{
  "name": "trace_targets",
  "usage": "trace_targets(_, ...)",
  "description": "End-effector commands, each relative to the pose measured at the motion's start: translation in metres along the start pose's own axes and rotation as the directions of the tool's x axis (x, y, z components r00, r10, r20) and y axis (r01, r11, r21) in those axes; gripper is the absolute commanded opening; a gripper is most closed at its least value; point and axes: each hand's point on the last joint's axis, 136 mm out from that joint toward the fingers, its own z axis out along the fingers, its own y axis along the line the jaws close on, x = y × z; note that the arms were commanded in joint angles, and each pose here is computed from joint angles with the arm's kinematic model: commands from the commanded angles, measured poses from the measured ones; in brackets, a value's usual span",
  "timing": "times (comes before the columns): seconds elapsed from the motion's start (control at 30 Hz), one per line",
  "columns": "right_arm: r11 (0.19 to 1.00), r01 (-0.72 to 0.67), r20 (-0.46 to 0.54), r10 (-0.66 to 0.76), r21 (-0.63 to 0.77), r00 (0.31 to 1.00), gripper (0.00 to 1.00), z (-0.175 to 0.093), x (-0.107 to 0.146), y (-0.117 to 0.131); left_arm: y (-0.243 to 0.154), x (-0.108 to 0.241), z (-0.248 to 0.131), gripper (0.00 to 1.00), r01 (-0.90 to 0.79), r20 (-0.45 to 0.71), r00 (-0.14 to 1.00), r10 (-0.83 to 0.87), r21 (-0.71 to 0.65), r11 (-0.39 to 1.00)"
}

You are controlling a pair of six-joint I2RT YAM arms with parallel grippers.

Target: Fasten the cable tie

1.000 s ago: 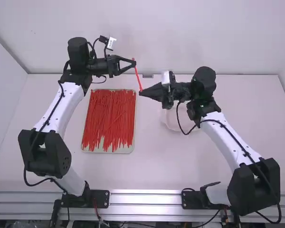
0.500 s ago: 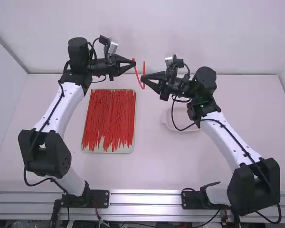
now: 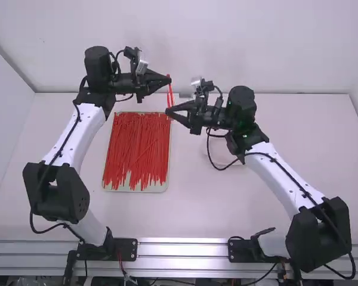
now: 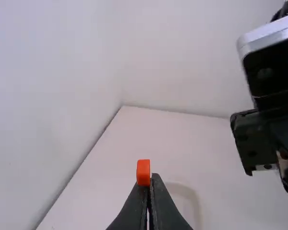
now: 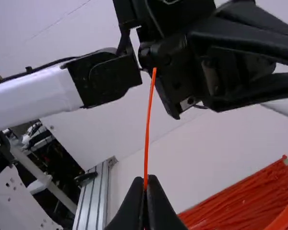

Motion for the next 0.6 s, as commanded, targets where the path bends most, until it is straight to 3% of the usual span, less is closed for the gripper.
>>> trace_targets(0.0, 0.999, -0.042, -0.009, 0.042, 0.005, 0.999, 0.0, -0.001, 0.004, -0.003, -0.009, 0.01, 0.003, 0.02, -0.057, 0.002, 0.998, 0.057, 0.041, 0.998)
trace_targets(0.23, 0.988, -0.153, -0.025, 0.153, -0.002, 0.988, 0.0, -0.001, 0.008, -0.002, -0.025, 0.012, 0.002, 0.02, -0.137, 0.049, 0.99, 0.132, 0.134, 0.981)
trace_targets(0.57, 0.981, -0.193, -0.047, 0.193, 0.007, 0.98, 0.0, -0.001, 0.015, -0.004, -0.026, 0.004, 0.004, 0.02, -0.228, 0.077, 0.973, 0.219, 0.131, 0.965)
